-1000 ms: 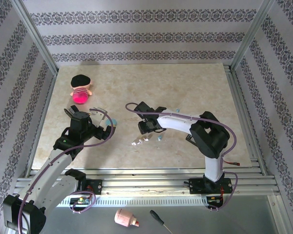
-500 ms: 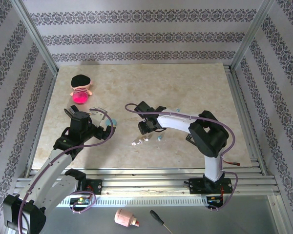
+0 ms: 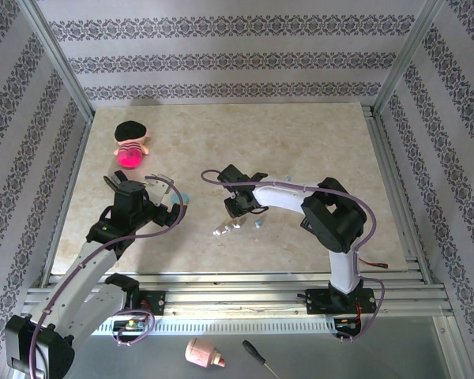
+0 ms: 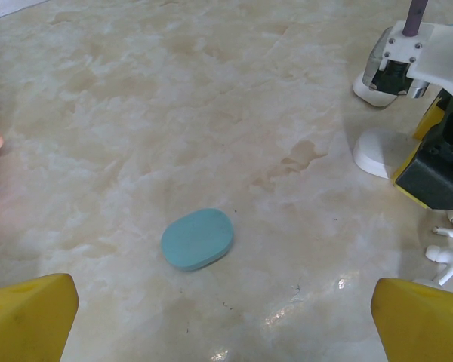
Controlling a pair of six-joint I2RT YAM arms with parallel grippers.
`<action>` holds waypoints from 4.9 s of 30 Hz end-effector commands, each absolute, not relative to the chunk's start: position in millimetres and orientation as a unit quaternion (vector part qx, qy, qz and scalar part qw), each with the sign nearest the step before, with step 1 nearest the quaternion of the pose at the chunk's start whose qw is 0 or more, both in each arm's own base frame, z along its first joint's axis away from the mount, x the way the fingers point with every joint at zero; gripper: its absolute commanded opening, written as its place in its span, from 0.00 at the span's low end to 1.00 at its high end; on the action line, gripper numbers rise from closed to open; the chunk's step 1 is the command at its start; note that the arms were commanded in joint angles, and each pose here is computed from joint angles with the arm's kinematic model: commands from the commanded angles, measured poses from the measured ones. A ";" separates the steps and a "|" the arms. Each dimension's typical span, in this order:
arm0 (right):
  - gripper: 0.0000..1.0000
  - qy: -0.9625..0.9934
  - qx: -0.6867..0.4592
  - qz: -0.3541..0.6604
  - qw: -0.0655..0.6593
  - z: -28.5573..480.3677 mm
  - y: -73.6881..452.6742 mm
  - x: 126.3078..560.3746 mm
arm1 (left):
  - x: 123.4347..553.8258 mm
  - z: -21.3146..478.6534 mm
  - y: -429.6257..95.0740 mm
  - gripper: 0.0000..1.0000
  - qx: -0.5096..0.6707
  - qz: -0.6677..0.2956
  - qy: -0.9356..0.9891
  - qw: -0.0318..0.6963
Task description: Insert wireless bluetooth earbuds into charging case
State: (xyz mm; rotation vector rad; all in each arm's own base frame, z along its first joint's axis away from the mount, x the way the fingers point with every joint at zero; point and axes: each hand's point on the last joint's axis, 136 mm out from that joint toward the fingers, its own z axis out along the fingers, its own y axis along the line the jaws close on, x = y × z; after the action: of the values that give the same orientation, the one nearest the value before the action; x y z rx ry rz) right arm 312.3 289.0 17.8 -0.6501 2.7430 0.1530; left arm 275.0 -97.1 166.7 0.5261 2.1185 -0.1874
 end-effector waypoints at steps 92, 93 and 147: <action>0.27 0.667 -0.560 0.452 0.192 235.1 337.9 183.8 | 192.6 252.6 -244.4 0.54 0.456 -0.470 0.639 0.404; 0.27 0.669 -0.560 0.451 0.191 233.9 337.3 184.0 | 192.6 253.6 -244.8 0.53 0.456 -0.470 0.638 0.405; 0.59 0.717 -0.481 0.412 0.292 251.5 307.4 242.4 | 188.4 246.0 -244.8 0.22 0.463 -0.466 0.629 0.415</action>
State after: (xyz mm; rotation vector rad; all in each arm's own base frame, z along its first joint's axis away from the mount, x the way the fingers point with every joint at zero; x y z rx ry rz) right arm 239.6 309.8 241.9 -1.3030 1.9458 1.1180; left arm 199.1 -240.9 238.7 1.1165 1.6537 -1.1487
